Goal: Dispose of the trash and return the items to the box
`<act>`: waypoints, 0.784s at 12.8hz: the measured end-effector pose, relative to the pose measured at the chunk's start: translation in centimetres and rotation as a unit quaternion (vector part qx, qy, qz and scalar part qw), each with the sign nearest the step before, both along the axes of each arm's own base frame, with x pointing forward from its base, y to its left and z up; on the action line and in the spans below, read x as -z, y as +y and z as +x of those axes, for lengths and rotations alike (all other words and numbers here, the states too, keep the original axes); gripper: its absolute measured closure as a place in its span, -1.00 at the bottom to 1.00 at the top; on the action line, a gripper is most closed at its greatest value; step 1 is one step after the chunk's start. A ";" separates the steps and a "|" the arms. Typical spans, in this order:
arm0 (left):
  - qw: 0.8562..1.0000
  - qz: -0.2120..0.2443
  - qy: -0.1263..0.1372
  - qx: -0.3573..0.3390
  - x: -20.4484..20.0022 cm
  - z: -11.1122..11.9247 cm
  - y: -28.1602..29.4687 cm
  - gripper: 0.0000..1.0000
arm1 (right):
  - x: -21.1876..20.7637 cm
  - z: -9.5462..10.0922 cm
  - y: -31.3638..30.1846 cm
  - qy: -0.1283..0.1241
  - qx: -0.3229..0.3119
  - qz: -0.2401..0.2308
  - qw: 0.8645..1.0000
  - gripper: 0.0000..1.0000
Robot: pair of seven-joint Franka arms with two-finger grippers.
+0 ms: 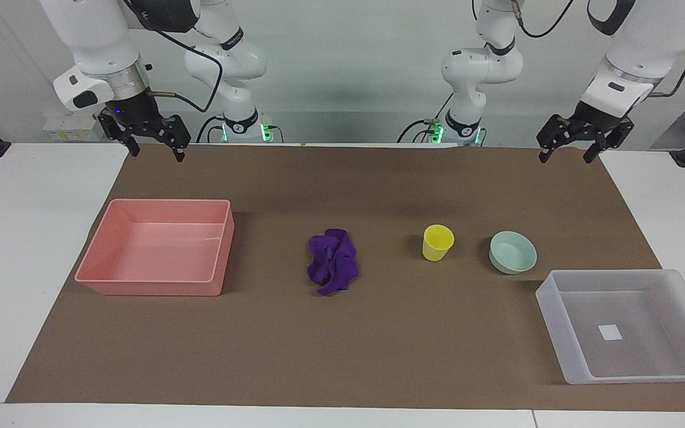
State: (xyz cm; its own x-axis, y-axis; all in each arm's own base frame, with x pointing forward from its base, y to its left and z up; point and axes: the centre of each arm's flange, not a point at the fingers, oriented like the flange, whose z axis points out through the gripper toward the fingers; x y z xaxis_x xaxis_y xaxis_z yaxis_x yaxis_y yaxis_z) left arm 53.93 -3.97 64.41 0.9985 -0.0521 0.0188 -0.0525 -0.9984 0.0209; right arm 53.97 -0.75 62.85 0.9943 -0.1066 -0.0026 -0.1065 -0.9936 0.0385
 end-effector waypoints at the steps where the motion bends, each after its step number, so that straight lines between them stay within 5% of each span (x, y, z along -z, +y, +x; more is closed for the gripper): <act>1: 1.000 0.000 0.000 0.000 0.0 0.0 0.0 -1.00 | 0.0 0.0 0.0 0.000 -0.003 0.000 1.000 -1.00; 10: 1.000 0.001 0.008 -0.001 1.4 0.1 0.1 -1.00 | 0.2 -0.1 0.2 0.003 -0.008 0.001 1.000 -1.00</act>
State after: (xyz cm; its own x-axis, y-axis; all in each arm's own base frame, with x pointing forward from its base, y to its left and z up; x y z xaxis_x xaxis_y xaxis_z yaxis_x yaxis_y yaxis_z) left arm 54.06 -3.86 63.02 0.9987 -0.0503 0.0037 -0.0504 -0.9985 0.0197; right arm 53.92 -0.56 62.61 0.9959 -0.0900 -0.0085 -0.0896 -0.9953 0.0378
